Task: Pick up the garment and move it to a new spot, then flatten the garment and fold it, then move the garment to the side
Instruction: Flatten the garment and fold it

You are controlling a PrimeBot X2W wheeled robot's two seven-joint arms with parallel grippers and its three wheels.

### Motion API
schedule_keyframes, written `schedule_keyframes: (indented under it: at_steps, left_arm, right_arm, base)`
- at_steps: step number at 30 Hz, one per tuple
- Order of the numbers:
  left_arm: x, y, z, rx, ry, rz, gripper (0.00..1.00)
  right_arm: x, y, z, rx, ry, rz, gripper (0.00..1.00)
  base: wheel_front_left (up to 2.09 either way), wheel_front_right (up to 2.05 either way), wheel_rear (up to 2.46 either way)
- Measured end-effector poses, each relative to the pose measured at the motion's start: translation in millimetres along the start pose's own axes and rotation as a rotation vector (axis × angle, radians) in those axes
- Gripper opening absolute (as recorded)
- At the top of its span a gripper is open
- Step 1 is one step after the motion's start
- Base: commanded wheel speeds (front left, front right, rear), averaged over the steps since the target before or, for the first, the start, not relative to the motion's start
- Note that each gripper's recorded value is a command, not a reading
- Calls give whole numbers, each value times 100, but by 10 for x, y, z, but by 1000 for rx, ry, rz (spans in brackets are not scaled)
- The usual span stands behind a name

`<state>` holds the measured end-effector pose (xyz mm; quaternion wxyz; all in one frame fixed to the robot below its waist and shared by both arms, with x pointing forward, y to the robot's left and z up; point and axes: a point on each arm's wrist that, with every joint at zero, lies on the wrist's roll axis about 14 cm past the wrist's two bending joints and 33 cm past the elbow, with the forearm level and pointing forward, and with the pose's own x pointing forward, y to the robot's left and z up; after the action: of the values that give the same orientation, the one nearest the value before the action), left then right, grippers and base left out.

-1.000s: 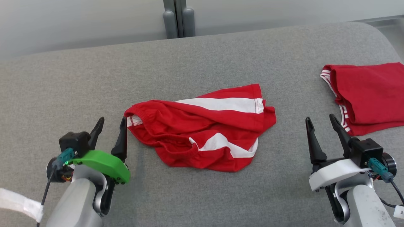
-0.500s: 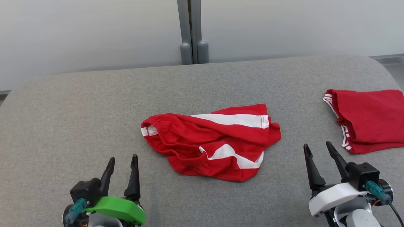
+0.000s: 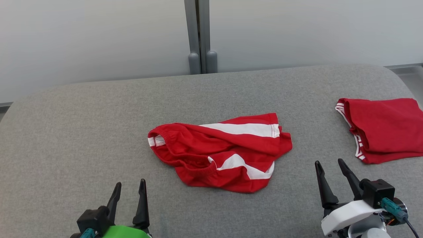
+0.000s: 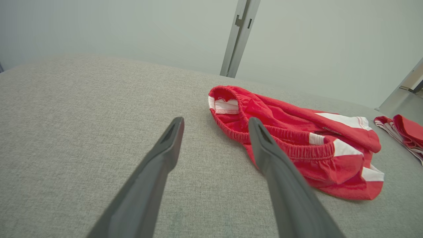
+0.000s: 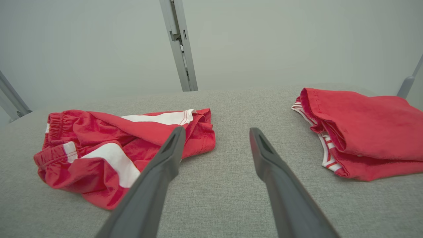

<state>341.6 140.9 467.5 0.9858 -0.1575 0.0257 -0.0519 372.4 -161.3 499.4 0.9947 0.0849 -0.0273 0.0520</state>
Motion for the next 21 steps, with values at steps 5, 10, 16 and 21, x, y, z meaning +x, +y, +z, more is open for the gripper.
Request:
schedule_keyframes:
  at_steps: [5, 10, 16, 21]
  left_arm:
    - [-6, 16, 5, 0, -2, 6, 100]
    - [-10, 22, -3, 1, 0, 7, 100]
    - [-5, 31, -2, 2, 0, 7, 100]
    - [14, -2, -16, 8, 6, -7, 100]
  right_arm:
    - [10, 15, -14, 0, 4, 5, 100]
    - [15, 34, -30, 2, 9, 10, 100]
    - [16, 34, -41, 4, 13, 10, 100]
    - [20, 21, -46, 4, 14, 7, 100]
  base:
    - [0, 0, 0]
    - [0, 0, 0]
    - [0, 0, 0]
    - [0, 0, 0]
